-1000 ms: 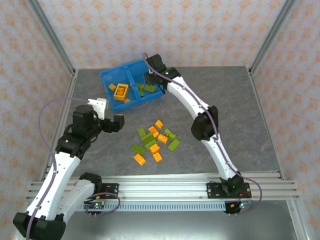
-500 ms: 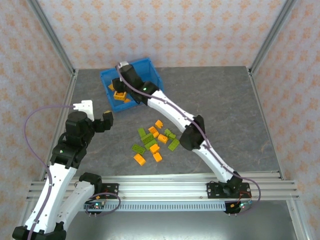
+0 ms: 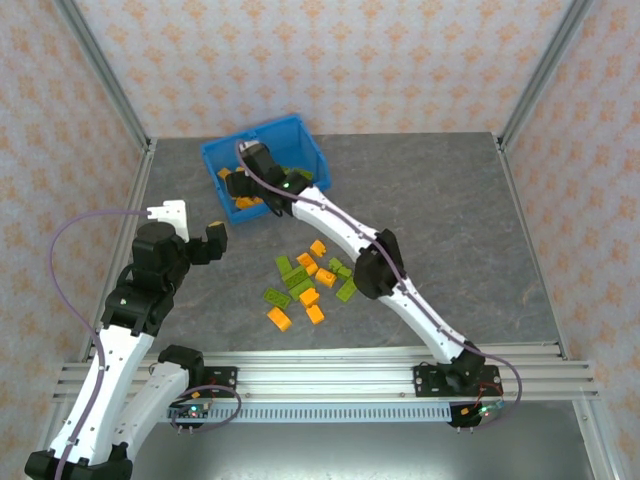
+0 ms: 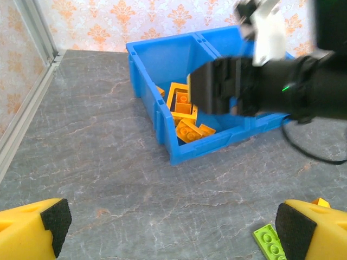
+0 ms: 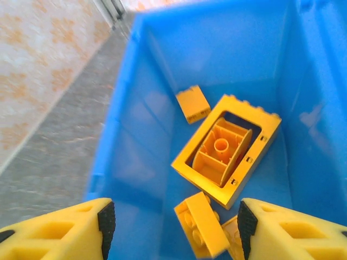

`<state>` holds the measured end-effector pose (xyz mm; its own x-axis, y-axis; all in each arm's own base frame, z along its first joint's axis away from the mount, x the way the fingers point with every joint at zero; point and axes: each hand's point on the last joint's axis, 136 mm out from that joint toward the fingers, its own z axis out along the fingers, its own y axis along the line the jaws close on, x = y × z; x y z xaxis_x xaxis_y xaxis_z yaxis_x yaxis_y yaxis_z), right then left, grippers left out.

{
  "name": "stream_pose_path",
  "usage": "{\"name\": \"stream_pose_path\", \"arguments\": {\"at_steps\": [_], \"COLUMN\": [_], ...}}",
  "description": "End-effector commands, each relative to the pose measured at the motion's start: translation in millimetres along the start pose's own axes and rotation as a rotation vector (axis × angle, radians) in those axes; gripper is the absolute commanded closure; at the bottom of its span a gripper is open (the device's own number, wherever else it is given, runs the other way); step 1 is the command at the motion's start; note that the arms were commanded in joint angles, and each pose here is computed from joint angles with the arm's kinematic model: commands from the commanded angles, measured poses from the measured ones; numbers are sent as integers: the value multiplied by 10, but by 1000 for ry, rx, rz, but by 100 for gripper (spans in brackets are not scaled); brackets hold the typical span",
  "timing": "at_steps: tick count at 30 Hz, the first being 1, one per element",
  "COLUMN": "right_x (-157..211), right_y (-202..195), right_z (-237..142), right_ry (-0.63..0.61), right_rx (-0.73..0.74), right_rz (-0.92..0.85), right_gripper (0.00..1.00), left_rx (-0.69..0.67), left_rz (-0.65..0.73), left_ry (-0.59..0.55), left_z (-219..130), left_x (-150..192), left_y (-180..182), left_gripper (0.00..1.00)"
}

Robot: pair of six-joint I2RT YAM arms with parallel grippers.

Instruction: Sort the legos into containers by color

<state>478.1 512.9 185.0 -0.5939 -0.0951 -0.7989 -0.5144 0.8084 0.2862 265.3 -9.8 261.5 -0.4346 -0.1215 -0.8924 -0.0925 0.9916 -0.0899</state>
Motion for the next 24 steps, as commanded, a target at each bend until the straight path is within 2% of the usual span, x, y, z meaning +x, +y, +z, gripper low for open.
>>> {"name": "stream_pose_path", "arguments": {"at_steps": [1,4,6,8,11,16,19,24], "right_x": [-845,-817,-695,-471,-105,429,661,814], "right_y": [209,5,-220,-464,-652,-668,-697,-846], "right_z": [-1156,-1714,-2089,-2400,-2726,-3034,-3153,-3334], "right_ry": [-121,-83,-68,-50,8,152,209,213], "right_rx": [-13,83,173,249,262,186,174,218], "right_rz": [11,-11,-18,-14,-2,17,45,52], "right_gripper": [38,34,30,25,18,10,8,7], "left_rx": [28,73,93,89,55,-43,-65,-69], "left_rz": [-115,-300,-423,-481,-446,-405,-399,-341], "left_ry": [25,120,225,344,482,660,712,780], "left_z": [50,121,184,257,354,688,910,1206], "left_x": [62,212,395,650,992,1426,1560,1694], "left_y": [-44,-170,-302,-474,-771,-1077,-1197,-1376], "left_gripper": [3,7,9,12,17,28,29,29]}}
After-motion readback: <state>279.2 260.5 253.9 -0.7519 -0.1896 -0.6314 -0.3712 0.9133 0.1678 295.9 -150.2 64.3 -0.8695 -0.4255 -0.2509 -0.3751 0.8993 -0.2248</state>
